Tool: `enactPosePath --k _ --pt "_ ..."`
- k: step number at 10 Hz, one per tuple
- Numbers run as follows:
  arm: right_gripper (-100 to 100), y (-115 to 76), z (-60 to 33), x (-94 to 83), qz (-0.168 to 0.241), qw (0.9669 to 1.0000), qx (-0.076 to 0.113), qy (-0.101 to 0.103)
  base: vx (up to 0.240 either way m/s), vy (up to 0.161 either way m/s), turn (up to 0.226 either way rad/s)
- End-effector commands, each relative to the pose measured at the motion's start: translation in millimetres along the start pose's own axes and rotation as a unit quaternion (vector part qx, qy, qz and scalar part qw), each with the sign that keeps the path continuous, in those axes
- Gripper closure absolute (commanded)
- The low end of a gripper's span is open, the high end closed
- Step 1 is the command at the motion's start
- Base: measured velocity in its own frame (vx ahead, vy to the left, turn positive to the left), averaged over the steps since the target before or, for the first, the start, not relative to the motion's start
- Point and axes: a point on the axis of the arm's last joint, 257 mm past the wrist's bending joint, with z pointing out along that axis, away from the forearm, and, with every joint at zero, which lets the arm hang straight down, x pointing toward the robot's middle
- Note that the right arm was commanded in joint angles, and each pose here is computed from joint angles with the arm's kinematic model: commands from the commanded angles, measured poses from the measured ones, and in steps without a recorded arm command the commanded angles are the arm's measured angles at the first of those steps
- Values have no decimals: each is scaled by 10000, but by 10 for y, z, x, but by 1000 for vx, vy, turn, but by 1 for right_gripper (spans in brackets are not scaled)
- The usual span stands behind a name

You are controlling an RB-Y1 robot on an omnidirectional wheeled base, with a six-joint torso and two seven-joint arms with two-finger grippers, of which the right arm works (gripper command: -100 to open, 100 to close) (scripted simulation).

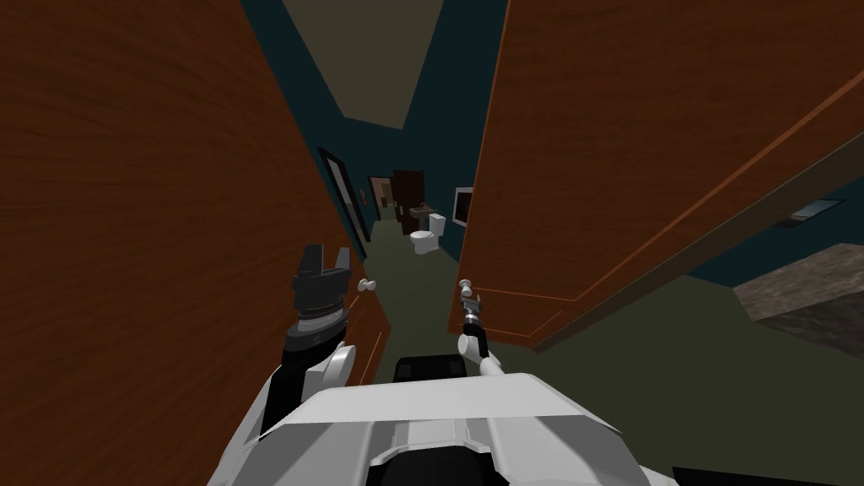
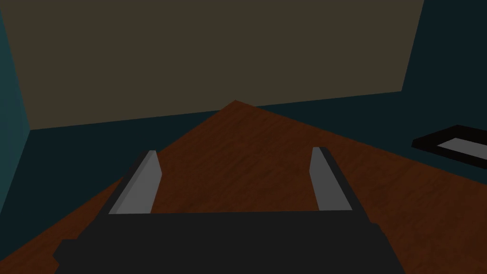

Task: Push the door open

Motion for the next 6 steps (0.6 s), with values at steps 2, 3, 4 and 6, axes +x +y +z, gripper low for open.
enactPosePath --k 2,3,4,6 --pt "100 37 -9 -18 -5 10000 -22 -16 -11 13 30" --pt "100 37 -9 -18 -5 10000 -22 -16 -10 13 -26" --pt "100 37 -9 -18 -5 10000 -22 -16 -8 5 -3" --pt "100 37 -9 -18 -5 10000 -22 -16 -3 -1 3"
